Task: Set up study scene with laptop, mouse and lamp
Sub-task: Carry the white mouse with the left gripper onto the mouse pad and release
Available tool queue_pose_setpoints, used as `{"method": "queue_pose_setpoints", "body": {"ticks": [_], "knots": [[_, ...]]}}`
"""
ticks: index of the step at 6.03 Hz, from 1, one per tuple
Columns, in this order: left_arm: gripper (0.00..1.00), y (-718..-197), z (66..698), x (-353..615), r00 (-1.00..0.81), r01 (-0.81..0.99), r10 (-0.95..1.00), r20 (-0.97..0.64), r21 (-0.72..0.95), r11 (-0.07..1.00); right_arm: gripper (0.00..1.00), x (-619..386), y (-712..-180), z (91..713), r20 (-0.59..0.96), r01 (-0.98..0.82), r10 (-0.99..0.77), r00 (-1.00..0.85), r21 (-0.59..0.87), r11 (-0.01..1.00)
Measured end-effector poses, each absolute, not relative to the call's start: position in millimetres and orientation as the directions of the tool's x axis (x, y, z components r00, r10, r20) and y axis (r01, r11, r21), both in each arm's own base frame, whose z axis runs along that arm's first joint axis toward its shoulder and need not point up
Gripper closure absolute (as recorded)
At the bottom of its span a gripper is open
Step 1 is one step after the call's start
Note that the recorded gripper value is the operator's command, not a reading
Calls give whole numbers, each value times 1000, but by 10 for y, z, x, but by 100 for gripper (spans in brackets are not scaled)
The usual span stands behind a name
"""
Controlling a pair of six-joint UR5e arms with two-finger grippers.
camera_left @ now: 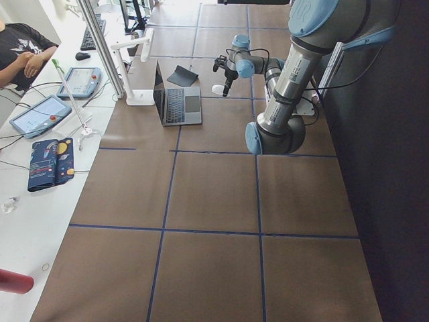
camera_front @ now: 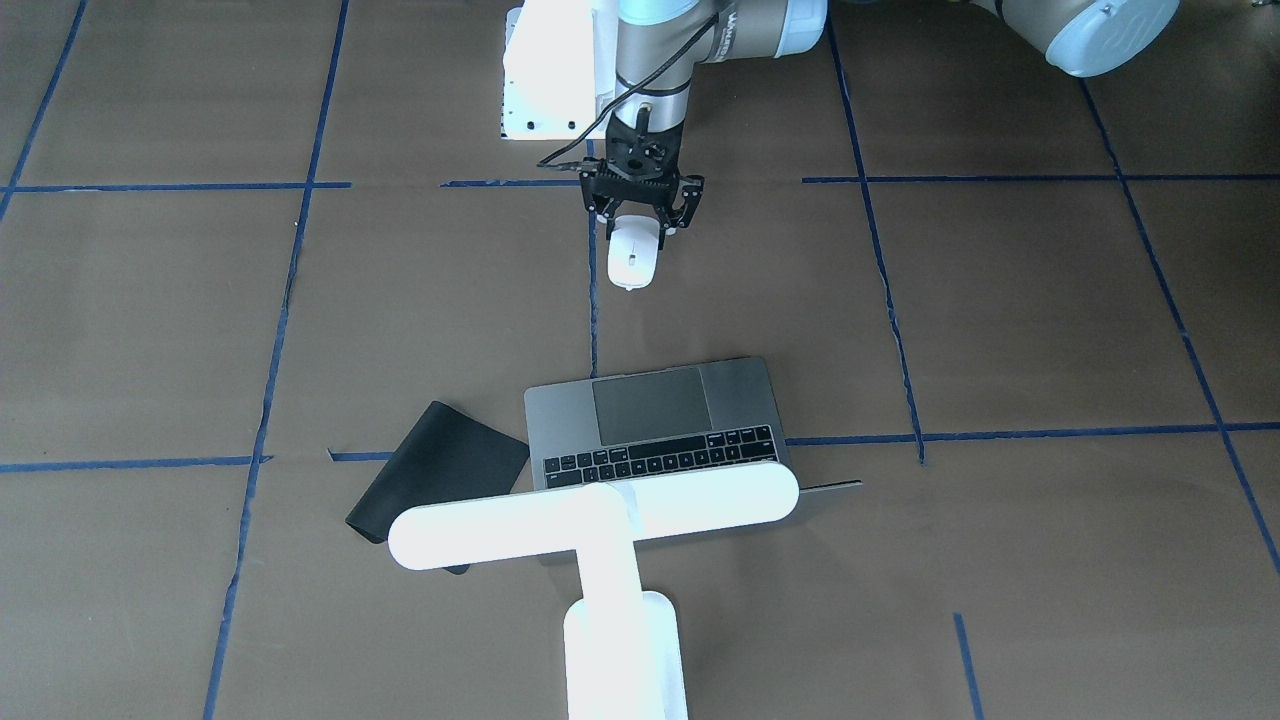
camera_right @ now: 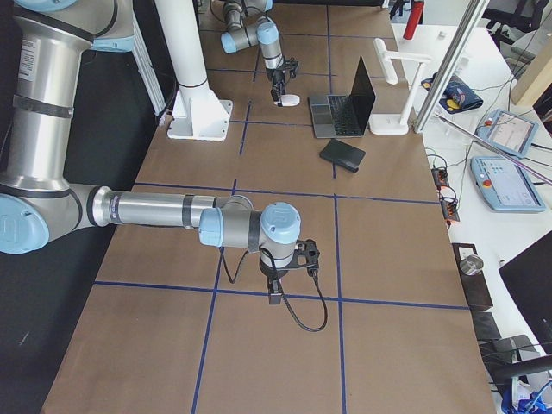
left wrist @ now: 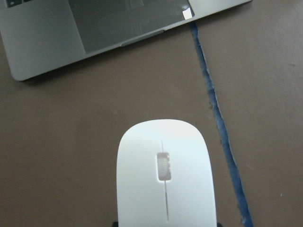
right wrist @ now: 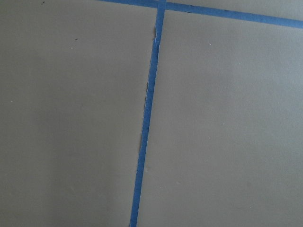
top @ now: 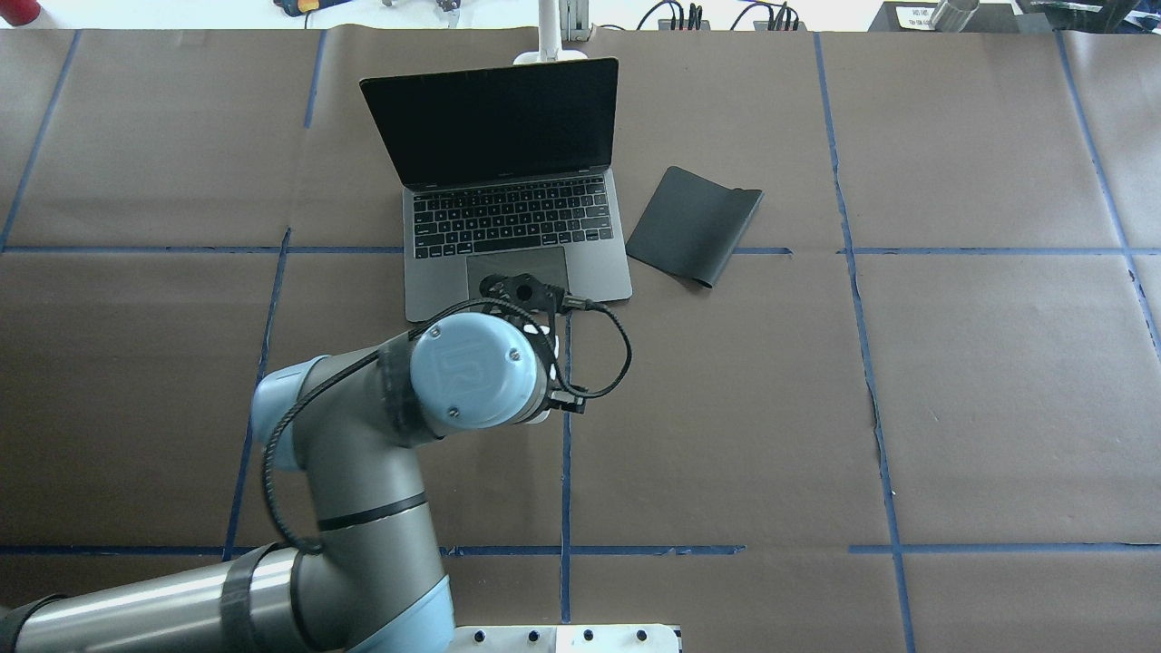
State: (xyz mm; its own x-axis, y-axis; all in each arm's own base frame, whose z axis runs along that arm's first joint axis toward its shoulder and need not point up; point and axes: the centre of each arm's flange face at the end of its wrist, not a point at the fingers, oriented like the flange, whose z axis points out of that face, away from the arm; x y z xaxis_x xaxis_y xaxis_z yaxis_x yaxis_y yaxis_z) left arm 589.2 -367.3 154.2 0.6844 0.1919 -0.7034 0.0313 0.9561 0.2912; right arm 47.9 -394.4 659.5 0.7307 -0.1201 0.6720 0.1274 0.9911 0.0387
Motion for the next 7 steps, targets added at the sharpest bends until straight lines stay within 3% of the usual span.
{"method": "queue_pose_setpoints", "body": {"ticks": [4,6,7], "knots": [[64,-4956,584,7187,694,123,76,-716,221,968,0,478,-3941,6611,674,124,-113,730,32,992],[63,-5275,329,7552,675,221,-45,-737,145,964,0,478,-3936,6634,674,123,-107,730,25,992],[45,-5349,334,7653,664,271,-91,-742,125,955,0,478,-3932,6642,675,123,-106,730,23,992]]}}
